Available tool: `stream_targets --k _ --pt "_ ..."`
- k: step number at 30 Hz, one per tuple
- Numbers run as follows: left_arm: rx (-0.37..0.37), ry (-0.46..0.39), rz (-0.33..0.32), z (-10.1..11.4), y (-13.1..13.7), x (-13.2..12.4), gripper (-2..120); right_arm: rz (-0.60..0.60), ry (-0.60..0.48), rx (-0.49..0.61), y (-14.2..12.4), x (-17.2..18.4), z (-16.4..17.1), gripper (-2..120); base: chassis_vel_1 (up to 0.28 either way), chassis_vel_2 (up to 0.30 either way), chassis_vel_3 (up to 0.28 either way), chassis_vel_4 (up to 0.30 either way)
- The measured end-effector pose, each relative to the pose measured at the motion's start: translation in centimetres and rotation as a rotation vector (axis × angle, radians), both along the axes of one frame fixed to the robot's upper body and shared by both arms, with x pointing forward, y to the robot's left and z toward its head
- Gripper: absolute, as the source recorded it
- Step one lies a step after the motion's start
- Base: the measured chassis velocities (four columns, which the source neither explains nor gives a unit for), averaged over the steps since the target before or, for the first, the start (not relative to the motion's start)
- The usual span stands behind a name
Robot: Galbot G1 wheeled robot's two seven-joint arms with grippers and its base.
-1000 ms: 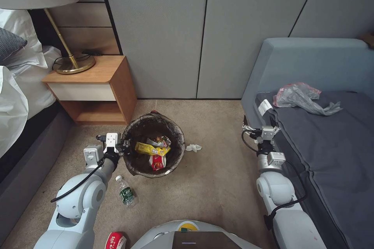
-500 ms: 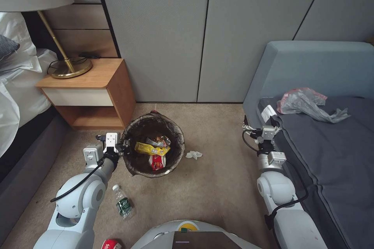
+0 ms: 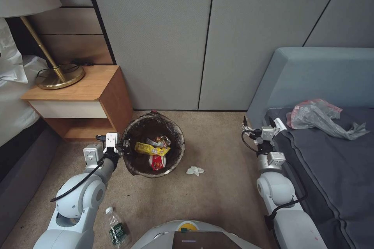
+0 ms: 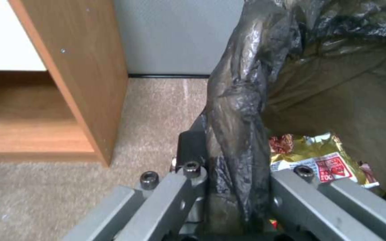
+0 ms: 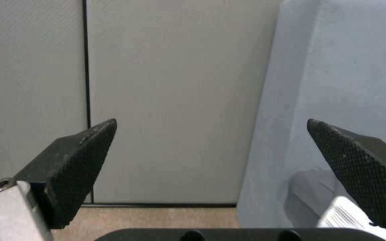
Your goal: Pick up the trash bin, then pick up the garbage from the floor and place it into the trash bin.
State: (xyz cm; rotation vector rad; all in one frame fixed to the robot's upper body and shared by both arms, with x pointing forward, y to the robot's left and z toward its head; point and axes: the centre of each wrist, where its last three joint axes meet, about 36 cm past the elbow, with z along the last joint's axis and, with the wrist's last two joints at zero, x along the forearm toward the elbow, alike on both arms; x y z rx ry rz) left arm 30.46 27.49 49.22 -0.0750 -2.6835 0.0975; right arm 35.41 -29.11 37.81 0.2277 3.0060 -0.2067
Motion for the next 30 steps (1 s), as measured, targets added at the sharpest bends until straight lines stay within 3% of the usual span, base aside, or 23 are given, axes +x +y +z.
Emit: stream_targets --k 3,5,6,8,9,11,12,14,17,20,30 --pt "0.001 0.002 -0.001 0.0 0.0 0.0 0 0.022 0.0 -0.01 0.3 -0.1 0.2 100 -0.116 0.102 0.103 -0.077" --pt "0.005 0.002 -0.002 0.0 0.1 0.0 0 -0.039 0.105 -0.05 1.6 0.0 1.4 100 -0.045 0.071 0.054 -0.056" --pt "0.005 0.002 -0.002 0.0 0.1 0.0 0 -0.039 0.105 -0.05 1.6 0.0 1.4 100 -0.045 0.071 0.035 -0.051" --pt "0.008 0.004 -0.004 -0.1 0.1 0.0 0 -0.046 0.304 -0.008 3.3 0.1 4.5 100 0.0 0.0 0.0 0.0" --pt "0.008 0.004 -0.004 -0.1 0.1 0.0 0 -0.046 0.304 -0.008 3.3 0.1 4.5 100 0.0 0.0 0.0 0.0" --pt "0.01 0.005 -0.005 -0.1 0.2 0.0 0 0.043 0.551 0.057 3.8 1.1 7.7 100 0.0 0.0 0.0 0.0" --pt "0.01 0.005 -0.005 -0.1 0.2 0.0 0 0.043 0.551 0.057 3.8 1.1 7.7 100 0.0 0.0 0.0 0.0" --pt "0.009 0.006 -0.005 -0.1 0.2 0.0 0 0.181 0.682 0.15 3.0 3.0 9.3 100 0.0 0.0 0.0 0.0" --pt "0.008 0.007 -0.004 -0.1 0.2 0.0 0 0.227 0.729 0.204 2.7 4.0 9.3 100 0.0 0.0 0.0 0.0" --pt "0.006 0.008 0.004 -0.2 0.2 -0.1 0 0.247 0.891 0.426 3.8 7.7 5.9 100 0.0 0.0 0.0 0.0" --pt "0.003 0.009 0.009 -0.3 -0.1 -0.1 0 0.266 0.952 0.573 6.4 7.7 3.4 100 0.0 0.0 0.0 0.0"
